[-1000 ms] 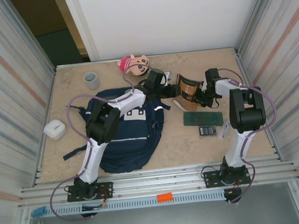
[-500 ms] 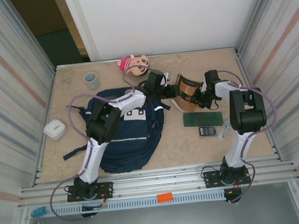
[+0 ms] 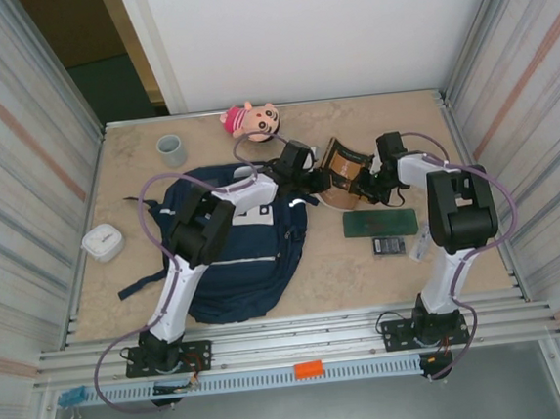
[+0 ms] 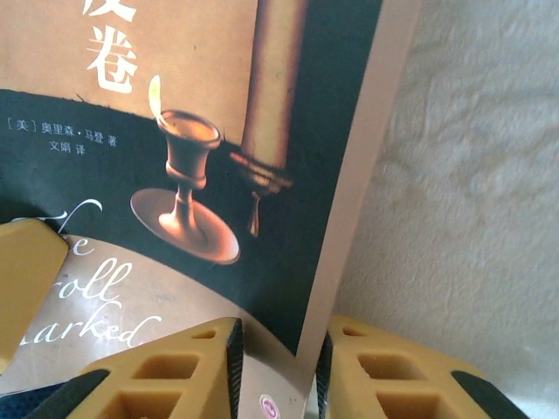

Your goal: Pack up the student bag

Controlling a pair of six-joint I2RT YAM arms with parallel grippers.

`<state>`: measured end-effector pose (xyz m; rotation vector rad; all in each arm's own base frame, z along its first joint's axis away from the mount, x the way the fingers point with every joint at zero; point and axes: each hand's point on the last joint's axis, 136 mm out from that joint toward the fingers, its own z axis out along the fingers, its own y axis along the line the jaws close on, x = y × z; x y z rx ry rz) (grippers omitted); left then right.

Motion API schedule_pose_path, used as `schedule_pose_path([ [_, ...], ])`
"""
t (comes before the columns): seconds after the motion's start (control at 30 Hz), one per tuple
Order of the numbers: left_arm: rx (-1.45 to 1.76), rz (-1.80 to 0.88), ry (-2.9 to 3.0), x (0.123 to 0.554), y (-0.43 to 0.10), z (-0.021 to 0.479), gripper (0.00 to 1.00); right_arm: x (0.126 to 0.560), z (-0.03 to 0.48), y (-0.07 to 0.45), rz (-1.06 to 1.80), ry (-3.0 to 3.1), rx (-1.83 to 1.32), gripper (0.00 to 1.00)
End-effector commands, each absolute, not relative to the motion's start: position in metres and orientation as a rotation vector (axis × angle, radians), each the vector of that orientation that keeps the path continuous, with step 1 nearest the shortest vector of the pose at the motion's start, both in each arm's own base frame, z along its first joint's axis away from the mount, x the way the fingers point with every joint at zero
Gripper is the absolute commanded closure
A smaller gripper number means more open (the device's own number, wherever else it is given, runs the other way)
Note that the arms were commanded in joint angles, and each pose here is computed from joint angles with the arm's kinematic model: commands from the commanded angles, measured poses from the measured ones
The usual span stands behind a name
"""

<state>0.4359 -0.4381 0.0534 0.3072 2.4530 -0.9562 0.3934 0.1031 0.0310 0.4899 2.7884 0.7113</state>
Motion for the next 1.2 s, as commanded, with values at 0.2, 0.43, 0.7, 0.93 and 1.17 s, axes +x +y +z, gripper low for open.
schedule_pose_path([
  [0.2, 0.515, -0.772, 2.088, 0.402, -0.405, 0.194, 1.00, 0.380, 0.150, 0.098, 0.697, 2.495, 0.299, 0.40],
  [0.43, 0.549, -0.913, 1.833, 0.342, -0.369, 0.269, 1.00, 0.339, 0.249, 0.104, 0.776, 2.157, 0.137, 0.37],
  [0.7, 0.482, -1.148, 1.656, 0.273, -0.328, 0.309, 1.00, 0.273, 0.308, 0.116, 0.967, 1.791, 0.090, 0.20],
  [0.93, 0.501, -1.352, 1.519, 0.225, -0.313, 0.333, 1.00, 0.241, 0.294, 0.147, 1.146, 1.775, 0.051, 0.04],
  [1.17, 0.530, -1.417, 1.448, 0.193, -0.309, 0.345, 0.99, 0.223, 0.297, 0.195, 1.297, 1.813, -0.166, 0.02],
])
